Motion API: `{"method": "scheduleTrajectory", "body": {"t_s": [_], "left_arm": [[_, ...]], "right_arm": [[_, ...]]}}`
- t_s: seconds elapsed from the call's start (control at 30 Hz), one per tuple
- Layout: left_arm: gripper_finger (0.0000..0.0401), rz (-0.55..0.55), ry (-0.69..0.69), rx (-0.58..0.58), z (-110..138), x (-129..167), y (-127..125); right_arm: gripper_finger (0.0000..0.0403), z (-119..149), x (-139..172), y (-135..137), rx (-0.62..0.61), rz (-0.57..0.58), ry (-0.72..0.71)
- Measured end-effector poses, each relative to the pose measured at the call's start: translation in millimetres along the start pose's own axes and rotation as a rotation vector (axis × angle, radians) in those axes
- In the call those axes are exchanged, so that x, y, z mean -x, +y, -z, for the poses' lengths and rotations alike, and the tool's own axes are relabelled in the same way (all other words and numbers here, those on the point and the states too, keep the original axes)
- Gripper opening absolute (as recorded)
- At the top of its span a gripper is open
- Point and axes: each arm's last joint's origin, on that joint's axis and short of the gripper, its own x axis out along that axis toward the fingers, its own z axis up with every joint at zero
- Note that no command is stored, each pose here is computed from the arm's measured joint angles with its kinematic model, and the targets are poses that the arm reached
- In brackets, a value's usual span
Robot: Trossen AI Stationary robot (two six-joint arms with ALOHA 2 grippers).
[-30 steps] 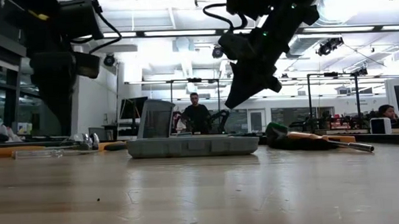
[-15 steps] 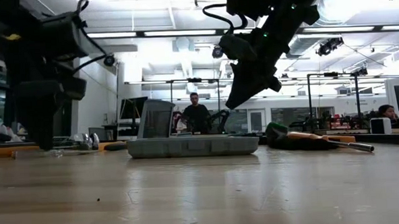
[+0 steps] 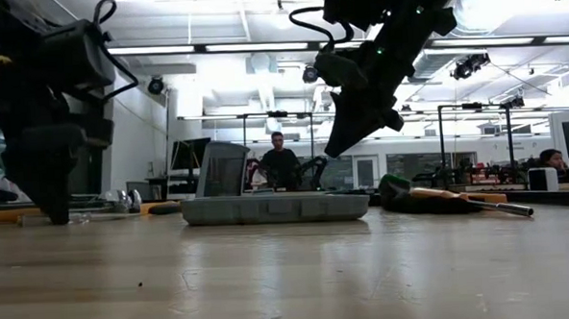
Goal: Prefit tool cases
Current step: Put the transparent flat screwdriver into the gray toolbox
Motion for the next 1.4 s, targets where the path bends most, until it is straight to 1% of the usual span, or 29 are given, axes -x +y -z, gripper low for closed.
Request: {"method": "scheduleTrajectory", "body": {"t_s": [0.03,0.3,0.57,0.7,0.93,1.07,1.2,1.23,1.27,1.4], "left_arm": [[0.0022,0.003,-0.001,0.001,0.1,0.0,-0.4],[0.0023,0.05,-0.02,0.026,-4.7,2.6,-6.0],[0.0021,0.113,-0.063,-0.014,-18.1,17.8,-18.8],[0.0021,0.135,-0.101,-0.042,-25.4,26.1,-24.8],[0.0019,0.182,-0.189,-0.056,-37.9,38.9,-34.6],[0.0019,0.16,-0.199,-0.054,-37.4,37.7,-33.2],[0.0015,0.124,-0.182,-0.05,-33.2,30.8,-27.3],[0.0004,0.117,-0.178,-0.046,-32.3,28.5,-25.4],[0.0002,0.106,-0.171,-0.042,-31.2,26.6,-23.2],[0.0005,0.077,-0.153,-0.023,-30.8,23.5,-17.2]], "right_arm": [[0.0,0.0,0.0,0.0,-0.003,0.0,0.0],[0.0,0.0,0.0,0.0,-0.009,0.002,-0.001],[0.0,-0.1,1.1,-0.2,-0.017,0.002,-0.002],[0.0,-3.8,8.8,0.1,-0.024,-0.006,-0.035],[0.0,-12.5,33.9,-4.6,-0.03,0.01,-0.115],[0.0,-7.0,40.0,-16.4,-0.043,0.094,-0.045],[0.0,6.6,38.4,-29.3,-0.048,0.227,0.096],[0.0,9.6,37.8,-31.8,-0.042,0.256,0.127],[0.0,12.4,37.6,-34.3,-0.033,0.284,0.156],[0.0,18.1,40.0,-39.2,-0.027,0.358,0.201]]}}
